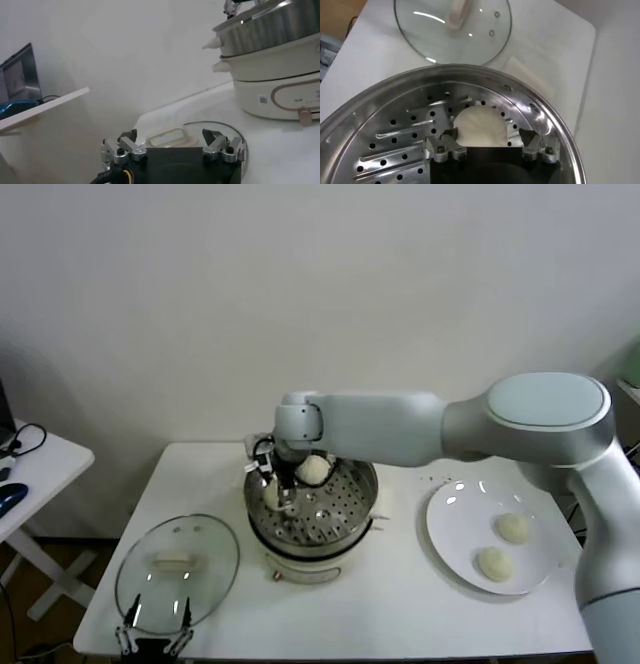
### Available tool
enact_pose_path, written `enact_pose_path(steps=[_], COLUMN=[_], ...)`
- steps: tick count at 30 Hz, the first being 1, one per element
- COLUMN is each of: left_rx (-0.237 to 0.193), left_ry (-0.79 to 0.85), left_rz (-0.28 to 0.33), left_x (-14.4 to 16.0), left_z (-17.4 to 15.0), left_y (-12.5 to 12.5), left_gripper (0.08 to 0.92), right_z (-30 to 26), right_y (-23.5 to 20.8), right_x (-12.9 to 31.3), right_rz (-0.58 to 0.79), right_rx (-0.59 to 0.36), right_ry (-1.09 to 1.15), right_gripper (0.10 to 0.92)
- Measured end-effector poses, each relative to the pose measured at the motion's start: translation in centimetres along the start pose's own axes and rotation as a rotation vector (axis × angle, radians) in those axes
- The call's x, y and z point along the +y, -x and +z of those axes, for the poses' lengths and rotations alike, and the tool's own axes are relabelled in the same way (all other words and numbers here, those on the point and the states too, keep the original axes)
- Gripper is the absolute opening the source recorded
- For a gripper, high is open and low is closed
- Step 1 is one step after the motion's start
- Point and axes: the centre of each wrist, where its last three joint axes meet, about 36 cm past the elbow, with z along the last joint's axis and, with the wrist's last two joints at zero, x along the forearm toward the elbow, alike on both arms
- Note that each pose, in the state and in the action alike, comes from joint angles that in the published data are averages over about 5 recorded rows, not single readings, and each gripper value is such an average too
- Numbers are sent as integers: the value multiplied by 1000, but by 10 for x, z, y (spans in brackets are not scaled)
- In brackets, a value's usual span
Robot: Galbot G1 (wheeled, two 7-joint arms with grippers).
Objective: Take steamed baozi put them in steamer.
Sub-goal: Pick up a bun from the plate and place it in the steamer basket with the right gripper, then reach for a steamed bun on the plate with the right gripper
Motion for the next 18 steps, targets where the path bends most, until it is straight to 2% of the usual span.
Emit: enact_pose_path(steps=[5, 10, 14, 18], left_rx=[2, 3, 1, -2], left_ry=[4, 7, 6, 4], left_rz=[-3, -5, -4, -4], left_x=[2, 3, 3, 2], left_z=[0, -1, -1, -1], left_y=[-1, -3, -3, -3], left_gripper=[823, 823, 823, 823], right_z=[31, 88, 148, 221], right_y=[-57, -125, -165, -178], right_x=[-9, -2, 24, 65], right_rz=[-29, -67, -95, -118], right_rx=[5, 23, 48, 95], right_ry=[-1, 30, 84, 159], right_gripper=[823, 823, 823, 823])
